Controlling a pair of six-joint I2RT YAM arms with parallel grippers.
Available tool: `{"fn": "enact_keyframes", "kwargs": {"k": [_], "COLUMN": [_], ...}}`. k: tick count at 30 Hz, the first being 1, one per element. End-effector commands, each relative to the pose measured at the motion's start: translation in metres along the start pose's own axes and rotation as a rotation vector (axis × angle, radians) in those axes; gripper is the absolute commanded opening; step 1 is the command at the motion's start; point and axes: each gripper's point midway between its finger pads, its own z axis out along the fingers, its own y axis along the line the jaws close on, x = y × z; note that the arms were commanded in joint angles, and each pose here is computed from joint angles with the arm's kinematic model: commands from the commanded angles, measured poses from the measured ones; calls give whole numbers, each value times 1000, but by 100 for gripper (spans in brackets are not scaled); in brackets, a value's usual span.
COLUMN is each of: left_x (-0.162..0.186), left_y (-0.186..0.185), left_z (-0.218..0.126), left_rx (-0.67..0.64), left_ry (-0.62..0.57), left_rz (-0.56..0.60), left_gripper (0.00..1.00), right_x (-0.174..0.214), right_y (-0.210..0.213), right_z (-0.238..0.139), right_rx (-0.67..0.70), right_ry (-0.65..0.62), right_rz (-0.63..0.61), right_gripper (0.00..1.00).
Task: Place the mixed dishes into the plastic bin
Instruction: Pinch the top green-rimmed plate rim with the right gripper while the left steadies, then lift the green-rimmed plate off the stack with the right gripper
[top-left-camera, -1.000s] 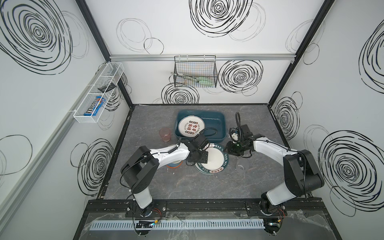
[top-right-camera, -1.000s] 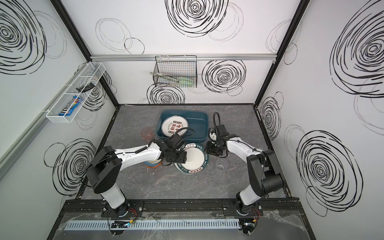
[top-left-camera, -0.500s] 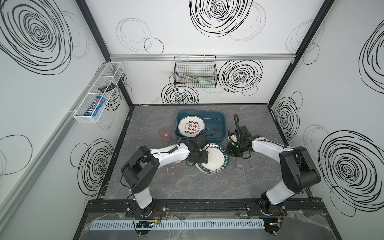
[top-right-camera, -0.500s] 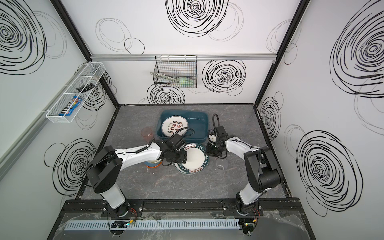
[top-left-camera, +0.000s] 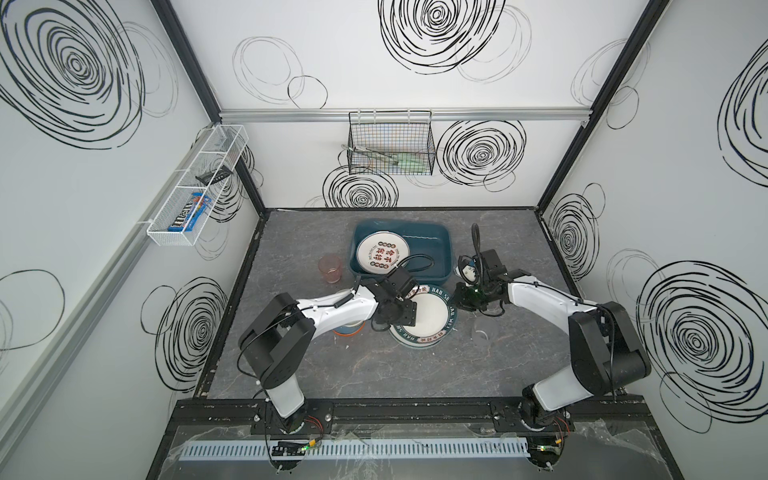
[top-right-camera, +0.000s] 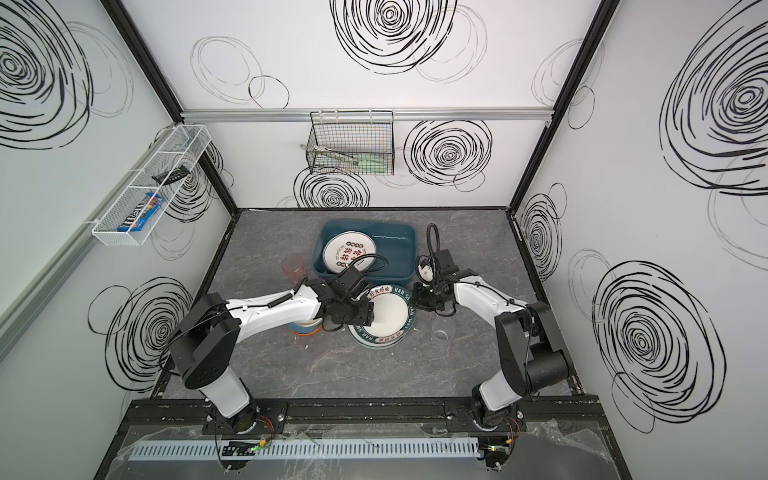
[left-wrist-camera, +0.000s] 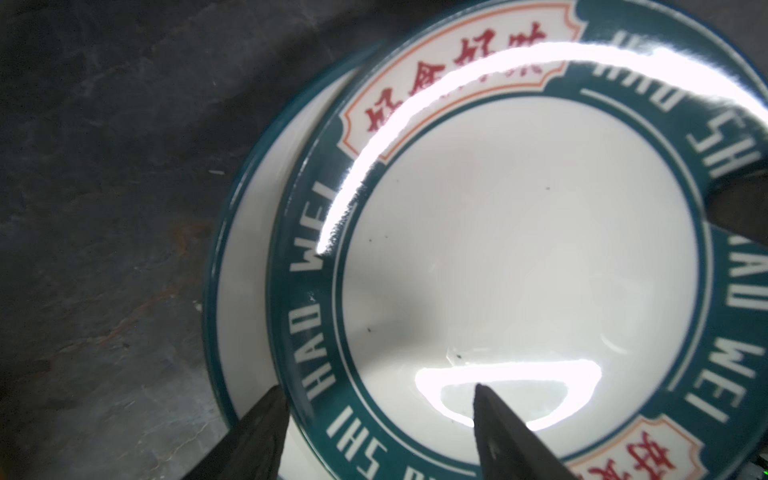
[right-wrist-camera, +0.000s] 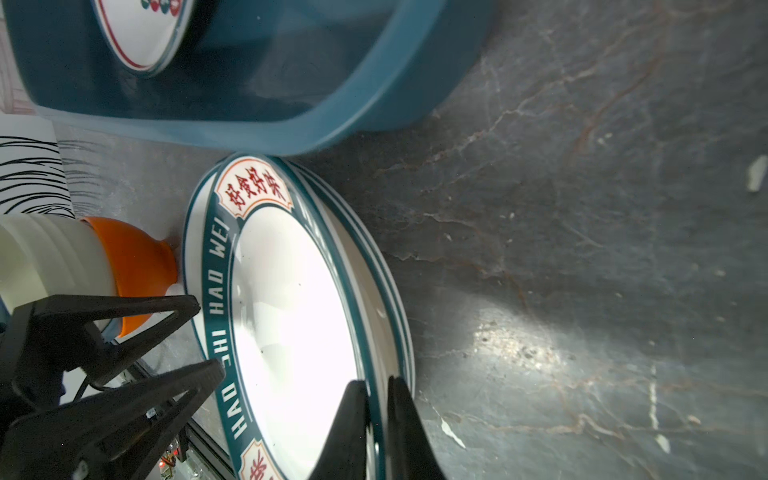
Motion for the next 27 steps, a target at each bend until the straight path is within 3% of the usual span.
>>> {"fn": "enact_keyframes", "kwargs": {"k": [1,27], "left_x": [-13,-58], "left_y": [-14,6], "left_z": [-26,-141], "left_rx": [63,209], "left_ry": [-63,-306], "left_rz": [-3,-95], "left_gripper": [75,82], "right_x": [-8,-54], "right_y": [-4,83], "right_z": [-17,-105], "right_rx": [69,-155], "right_ry": [-48,-249], "right_rz": [-7,-127], "right_gripper": [0,0]}}
